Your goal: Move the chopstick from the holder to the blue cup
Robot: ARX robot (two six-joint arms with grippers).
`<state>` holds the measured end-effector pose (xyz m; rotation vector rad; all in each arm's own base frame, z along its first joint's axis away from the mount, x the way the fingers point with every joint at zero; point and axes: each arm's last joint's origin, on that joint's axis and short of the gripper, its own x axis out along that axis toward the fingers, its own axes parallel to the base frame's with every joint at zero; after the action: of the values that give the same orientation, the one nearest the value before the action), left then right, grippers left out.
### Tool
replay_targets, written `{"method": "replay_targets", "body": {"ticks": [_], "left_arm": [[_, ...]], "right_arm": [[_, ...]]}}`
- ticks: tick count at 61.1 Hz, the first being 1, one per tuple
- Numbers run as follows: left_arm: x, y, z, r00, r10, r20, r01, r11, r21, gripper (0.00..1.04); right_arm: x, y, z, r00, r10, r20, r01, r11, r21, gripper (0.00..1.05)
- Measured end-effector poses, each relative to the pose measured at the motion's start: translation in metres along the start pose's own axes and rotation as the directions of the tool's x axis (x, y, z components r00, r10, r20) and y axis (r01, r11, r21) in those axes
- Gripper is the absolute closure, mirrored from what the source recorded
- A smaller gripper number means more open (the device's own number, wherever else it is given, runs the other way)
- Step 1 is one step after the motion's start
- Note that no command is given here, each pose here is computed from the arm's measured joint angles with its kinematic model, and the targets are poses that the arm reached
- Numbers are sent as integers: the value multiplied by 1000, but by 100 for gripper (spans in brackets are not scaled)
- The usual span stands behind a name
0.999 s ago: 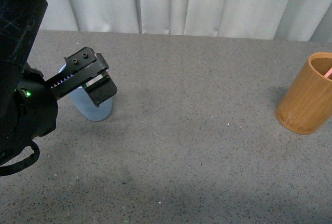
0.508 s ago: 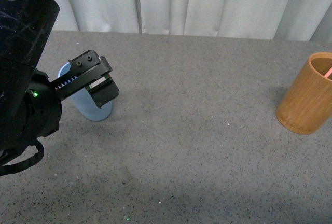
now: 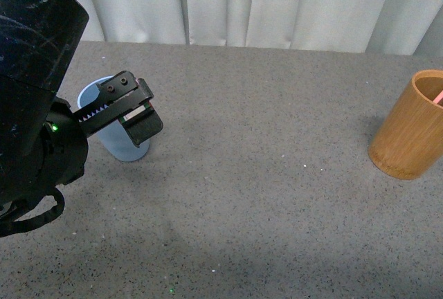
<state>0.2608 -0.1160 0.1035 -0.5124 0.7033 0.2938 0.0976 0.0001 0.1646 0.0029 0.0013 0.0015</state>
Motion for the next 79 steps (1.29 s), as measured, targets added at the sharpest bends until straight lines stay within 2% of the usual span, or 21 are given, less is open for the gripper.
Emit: {"method": "replay_targets", "body": {"ticks": [16, 40, 79], "left_arm": [[-5, -10, 14, 999, -23, 36, 25, 999, -39, 7], [17, -3, 19, 995, 88, 50, -82, 991, -103, 7], [37, 2, 22, 990, 141, 28, -136, 982, -131, 7]], "right_arm": [[0, 0, 0, 1000, 0, 0, 0, 1000, 0, 10], [0, 0, 0, 1000, 0, 0, 0, 1000, 0, 10], [0, 0, 0, 1000, 0, 0, 0, 1000, 0, 10]]}}
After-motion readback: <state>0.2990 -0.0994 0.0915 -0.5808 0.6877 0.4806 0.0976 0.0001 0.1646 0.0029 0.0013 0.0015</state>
